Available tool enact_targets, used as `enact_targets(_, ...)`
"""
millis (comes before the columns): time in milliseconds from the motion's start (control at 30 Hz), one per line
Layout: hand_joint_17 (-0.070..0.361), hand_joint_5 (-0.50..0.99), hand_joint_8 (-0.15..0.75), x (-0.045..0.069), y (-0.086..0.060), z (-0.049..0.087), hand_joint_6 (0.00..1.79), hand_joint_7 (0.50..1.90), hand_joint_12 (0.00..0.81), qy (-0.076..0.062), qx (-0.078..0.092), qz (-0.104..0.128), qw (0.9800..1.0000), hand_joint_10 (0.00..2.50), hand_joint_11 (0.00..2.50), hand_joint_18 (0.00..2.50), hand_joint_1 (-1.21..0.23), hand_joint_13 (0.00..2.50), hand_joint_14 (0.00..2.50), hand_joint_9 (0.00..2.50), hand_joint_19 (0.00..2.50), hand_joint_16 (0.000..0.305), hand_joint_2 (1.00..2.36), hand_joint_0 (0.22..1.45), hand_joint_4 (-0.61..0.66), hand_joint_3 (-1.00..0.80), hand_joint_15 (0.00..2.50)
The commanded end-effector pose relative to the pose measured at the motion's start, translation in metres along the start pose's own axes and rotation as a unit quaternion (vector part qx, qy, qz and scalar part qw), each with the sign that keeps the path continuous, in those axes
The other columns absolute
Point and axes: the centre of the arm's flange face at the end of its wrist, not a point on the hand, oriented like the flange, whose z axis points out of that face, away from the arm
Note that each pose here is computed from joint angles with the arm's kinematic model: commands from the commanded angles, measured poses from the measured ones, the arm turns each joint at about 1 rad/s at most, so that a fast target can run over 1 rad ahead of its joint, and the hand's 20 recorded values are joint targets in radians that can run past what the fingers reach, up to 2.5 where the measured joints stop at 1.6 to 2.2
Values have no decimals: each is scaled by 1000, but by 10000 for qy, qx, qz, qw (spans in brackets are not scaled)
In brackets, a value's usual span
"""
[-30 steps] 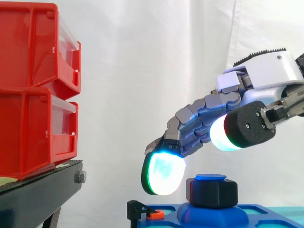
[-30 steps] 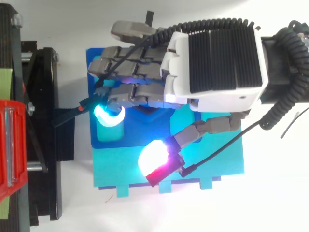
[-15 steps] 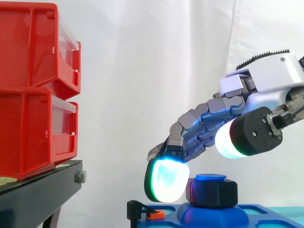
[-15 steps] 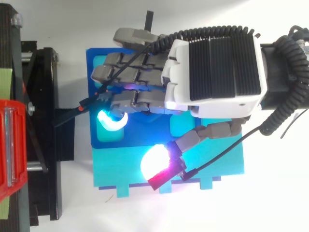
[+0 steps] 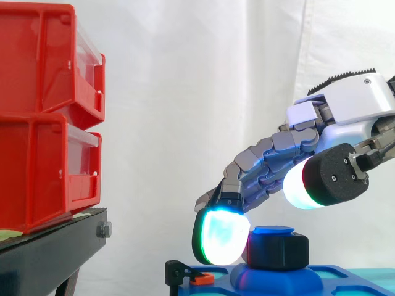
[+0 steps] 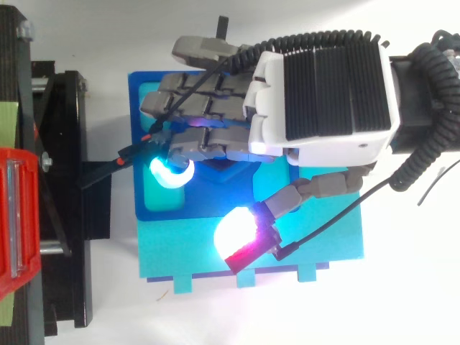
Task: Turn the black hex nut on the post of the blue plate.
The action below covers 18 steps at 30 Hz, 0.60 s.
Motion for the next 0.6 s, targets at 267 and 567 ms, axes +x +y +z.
enact_targets(267,117,-201,242,-4,-9,-2,502,799,364,-12,-84,-55,9999,0,0,0,-343,209,0,226,9,52,1000,469,201,-500,0)
enact_targets(567,117,-201,243,-6,-14,-3,502,796,364,-28,-107,-101,9999,0,0,0,-345,208,0,227,8,52,1000,468,201,-500,0)
